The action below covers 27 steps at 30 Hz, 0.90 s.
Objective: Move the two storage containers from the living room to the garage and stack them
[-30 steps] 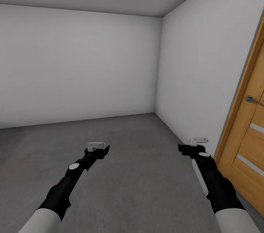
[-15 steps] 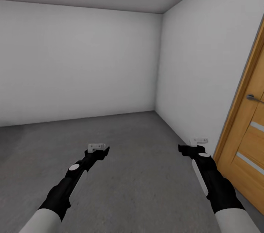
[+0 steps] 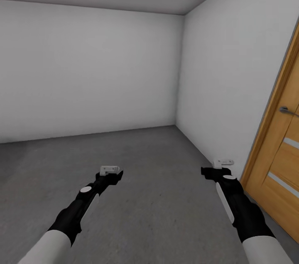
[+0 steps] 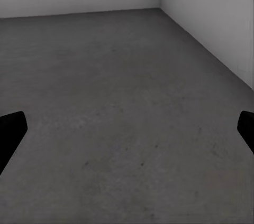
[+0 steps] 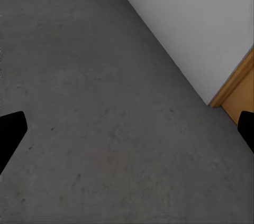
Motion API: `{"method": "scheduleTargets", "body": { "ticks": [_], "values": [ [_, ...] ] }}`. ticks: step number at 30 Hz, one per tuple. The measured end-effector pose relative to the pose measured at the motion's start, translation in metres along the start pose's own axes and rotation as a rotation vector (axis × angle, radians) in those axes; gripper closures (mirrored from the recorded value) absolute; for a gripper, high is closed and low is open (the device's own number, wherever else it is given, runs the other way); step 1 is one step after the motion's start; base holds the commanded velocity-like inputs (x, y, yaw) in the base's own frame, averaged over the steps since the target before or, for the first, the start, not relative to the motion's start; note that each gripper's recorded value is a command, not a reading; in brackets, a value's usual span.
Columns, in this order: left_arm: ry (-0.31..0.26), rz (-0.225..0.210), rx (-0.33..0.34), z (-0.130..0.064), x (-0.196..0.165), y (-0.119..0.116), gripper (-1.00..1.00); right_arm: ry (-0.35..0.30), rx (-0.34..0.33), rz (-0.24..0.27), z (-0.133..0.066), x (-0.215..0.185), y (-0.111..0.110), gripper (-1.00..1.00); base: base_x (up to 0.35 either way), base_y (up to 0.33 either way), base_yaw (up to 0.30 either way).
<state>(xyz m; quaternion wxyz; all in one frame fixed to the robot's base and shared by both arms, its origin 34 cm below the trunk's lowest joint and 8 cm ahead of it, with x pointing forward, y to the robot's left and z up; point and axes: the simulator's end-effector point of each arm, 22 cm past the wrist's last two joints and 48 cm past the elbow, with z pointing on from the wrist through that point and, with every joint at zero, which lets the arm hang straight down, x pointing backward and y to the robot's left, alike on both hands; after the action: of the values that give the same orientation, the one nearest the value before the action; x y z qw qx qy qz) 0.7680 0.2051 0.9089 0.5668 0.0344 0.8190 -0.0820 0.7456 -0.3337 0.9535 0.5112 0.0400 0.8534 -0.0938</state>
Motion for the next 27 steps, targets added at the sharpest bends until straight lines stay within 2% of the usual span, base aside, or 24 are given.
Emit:
{"method": "scheduleTargets", "body": {
  "ticks": [6,14,22,27],
  "values": [
    [0.004,0.011,-0.002,0.003,0.001,0.002,-1.0,0.008,-0.01,0.0,0.002,0.004,0.008,-1.0,0.0,0.0,0.0],
    [-0.026,0.015,0.0,0.006,0.0,0.0,-1.0,0.024,-0.01,-0.003,0.006,0.012,0.01,-1.0,0.0,0.0,0.0],
    [-0.022,0.013,0.001,0.009,0.006,0.0,-1.0,0.105,-0.006,-0.006,0.019,0.047,0.009,-1.0,0.0,0.0,0.0],
    [-0.02,0.011,0.001,0.01,0.008,0.0,-1.0,0.106,-0.006,-0.006,0.022,0.052,0.009,-1.0,0.0,0.0,0.0]
  ]
}}
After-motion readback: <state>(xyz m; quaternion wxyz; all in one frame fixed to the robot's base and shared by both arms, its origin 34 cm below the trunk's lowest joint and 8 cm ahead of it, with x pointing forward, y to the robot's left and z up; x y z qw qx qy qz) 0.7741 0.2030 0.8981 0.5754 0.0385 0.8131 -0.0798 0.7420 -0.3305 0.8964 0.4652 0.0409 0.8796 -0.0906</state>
